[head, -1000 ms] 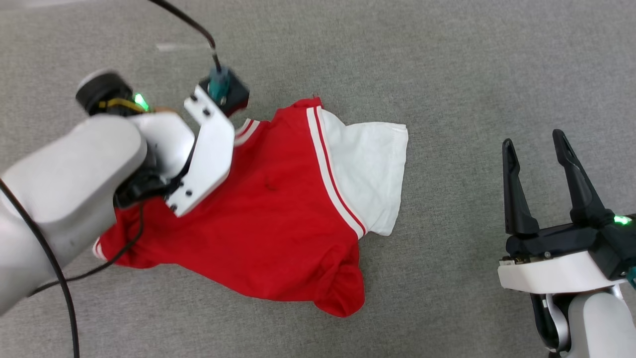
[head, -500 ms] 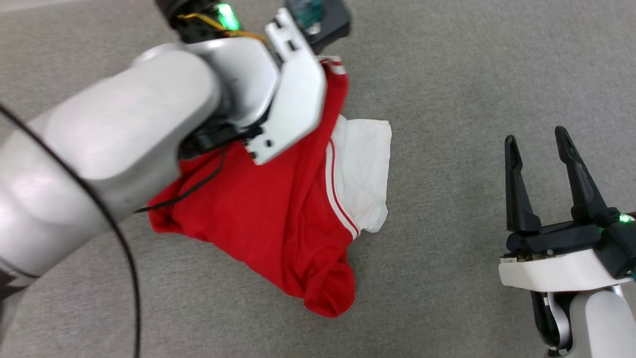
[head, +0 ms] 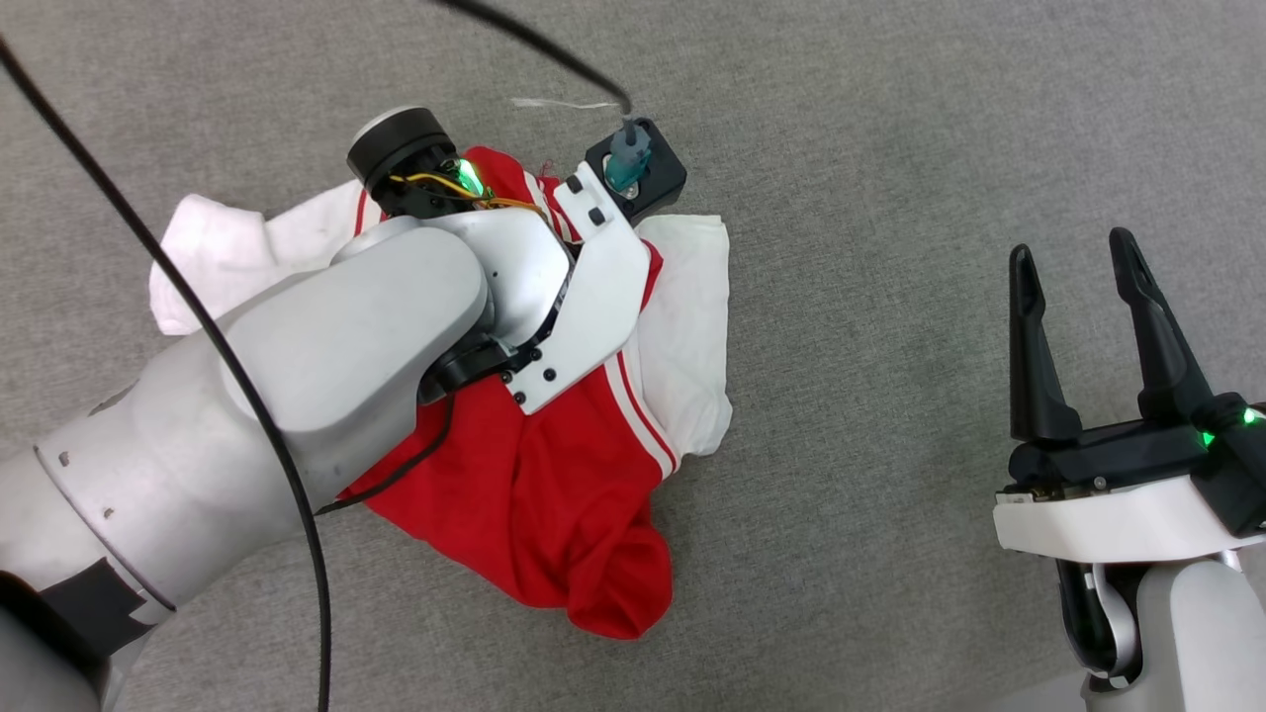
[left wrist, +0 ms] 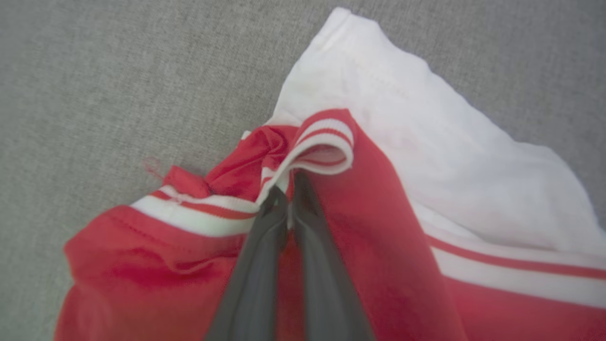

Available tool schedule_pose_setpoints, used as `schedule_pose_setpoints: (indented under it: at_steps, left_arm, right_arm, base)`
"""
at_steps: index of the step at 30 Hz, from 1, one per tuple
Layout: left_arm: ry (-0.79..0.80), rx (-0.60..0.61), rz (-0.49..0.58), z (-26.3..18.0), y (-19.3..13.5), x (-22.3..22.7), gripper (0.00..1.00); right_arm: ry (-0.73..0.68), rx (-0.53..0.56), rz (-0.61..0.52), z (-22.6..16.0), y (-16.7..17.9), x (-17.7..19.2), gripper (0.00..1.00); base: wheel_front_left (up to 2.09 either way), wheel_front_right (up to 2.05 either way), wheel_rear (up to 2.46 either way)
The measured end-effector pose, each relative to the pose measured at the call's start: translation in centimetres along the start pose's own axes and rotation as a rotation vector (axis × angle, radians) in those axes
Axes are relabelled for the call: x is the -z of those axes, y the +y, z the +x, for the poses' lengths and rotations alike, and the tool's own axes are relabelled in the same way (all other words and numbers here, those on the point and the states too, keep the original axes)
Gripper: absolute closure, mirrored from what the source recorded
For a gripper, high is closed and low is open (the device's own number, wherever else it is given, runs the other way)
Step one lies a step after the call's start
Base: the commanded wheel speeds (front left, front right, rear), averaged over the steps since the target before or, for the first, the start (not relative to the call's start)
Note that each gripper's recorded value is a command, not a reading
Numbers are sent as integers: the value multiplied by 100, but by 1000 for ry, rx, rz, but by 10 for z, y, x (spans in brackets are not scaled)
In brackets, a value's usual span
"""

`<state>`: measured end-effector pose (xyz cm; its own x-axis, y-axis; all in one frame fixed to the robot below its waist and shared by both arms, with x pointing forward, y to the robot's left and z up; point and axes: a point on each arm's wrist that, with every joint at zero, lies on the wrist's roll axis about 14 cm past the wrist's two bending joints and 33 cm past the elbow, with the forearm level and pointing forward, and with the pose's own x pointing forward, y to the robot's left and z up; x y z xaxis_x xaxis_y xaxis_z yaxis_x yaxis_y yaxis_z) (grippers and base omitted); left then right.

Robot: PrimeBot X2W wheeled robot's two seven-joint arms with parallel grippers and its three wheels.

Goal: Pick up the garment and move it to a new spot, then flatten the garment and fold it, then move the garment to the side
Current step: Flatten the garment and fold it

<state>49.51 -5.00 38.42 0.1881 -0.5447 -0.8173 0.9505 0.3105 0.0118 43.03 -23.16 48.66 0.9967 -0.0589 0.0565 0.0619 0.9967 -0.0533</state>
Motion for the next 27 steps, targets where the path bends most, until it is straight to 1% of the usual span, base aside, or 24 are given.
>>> schedule_pose_setpoints:
  at_steps: [1, 2, 7, 9, 11, 15, 18, 22, 27]
  left_arm:
    - [-4, -2, -5, -1, 1, 0, 81]
    - [-11, -9, -2, -2, 1, -1, 0]
    - [-116, -56, 2, -22, 10, -19, 0]
    - [-169, -95, 3, -40, 22, -34, 0]
    - [-213, -124, -17, -59, 33, -45, 0]
    - [-235, -238, -27, -102, 68, -48, 0]
    - [-192, -304, -64, -123, 90, -31, 0]
    - [-103, -353, -164, -140, 115, 2, 0]
    - [9, -348, -292, -140, 128, 41, 0]
  right_arm:
    - [-1, 3, -1, 0, -1, 0, 0]
    - [-3, 3, 0, 0, -1, -1, 0]
    - [-21, -8, 12, -2, 4, -8, 0]
    - [-29, -17, 17, -3, 7, -11, 0]
    - [-39, -27, 20, -4, 10, -15, 0]
    - [-55, -48, 34, -5, 19, -20, 0]
    - [-64, -57, 39, -4, 22, -23, 0]
    - [-65, -60, 40, -3, 23, -23, 0]
    - [-51, -59, 38, -2, 23, -17, 0]
  base:
    - [0, 0, 0]
    - [0, 0, 0]
    - [0, 0, 0]
    - [0, 0, 0]
    - [0, 0, 0]
    - [0, 0, 0]
    - [0, 0, 0]
    - [0, 0, 0]
    - [0, 0, 0]
